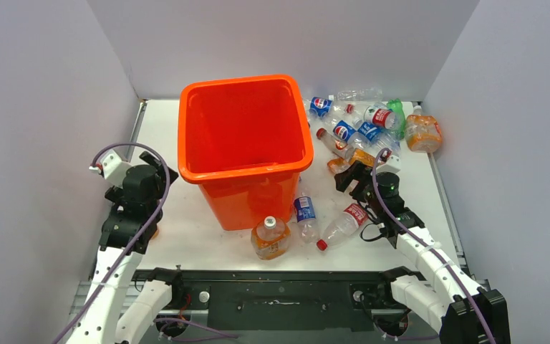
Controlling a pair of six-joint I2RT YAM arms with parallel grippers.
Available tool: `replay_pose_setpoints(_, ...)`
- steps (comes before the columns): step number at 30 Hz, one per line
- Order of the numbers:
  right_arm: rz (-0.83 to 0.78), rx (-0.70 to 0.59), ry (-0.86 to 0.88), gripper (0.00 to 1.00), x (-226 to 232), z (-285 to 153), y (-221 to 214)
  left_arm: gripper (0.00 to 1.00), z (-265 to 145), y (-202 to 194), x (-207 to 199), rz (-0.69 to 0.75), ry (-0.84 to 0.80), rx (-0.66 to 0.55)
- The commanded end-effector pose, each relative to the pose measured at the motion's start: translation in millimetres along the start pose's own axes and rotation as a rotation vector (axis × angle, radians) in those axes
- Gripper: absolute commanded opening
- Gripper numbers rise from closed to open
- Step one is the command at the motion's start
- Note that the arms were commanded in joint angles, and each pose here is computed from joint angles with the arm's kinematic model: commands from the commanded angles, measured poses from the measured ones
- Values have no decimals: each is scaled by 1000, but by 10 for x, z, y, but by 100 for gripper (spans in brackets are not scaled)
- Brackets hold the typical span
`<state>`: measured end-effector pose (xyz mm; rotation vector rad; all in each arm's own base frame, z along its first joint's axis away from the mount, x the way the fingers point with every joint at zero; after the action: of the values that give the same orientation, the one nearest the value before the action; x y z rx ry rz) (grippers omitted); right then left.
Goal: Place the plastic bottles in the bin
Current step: Pick up the plastic bottle from the corner of the board.
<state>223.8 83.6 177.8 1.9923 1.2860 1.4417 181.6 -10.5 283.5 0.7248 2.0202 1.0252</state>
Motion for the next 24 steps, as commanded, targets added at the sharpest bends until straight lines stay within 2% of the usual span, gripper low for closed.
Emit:
replay_pose_setpoints(1,23,-82,0,90,101,-42,176,96,-42,141,-22,-13,-13,-75)
replay_pose_setpoints(5,51,-141,-80,90,14,-89,196,96,-25,9,68,-15,-45,-82)
replay_pose_setpoints(8,-4,-115,-78,90,53,-124,249,96,-75,-6,113,-19,-79,-102)
replay_pose_setpoints(10,-24,-98,-133,90,52,-137,303,96,-103,-13,124,2,-85,-109)
replay_pose_setpoints(15,-48,-148,-290,90,-3,-246,470,96,-147,-48,137,41,-100,-132)
replay_pose_setpoints(24,-34,-53,-401,90,-227,-48,342,96,-136,-93,111,41,-129,-118)
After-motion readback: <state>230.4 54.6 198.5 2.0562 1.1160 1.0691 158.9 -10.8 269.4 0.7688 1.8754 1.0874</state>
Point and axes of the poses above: each gripper's point midway between its finger pads, its own z axis out along the fingers, its own x axis along the line the jaws close on, y = z × x, the point moved 9 cm from there along -z, back along the fingers, and after that the axes turned 5 degrees about z, right-handed, at the moved point
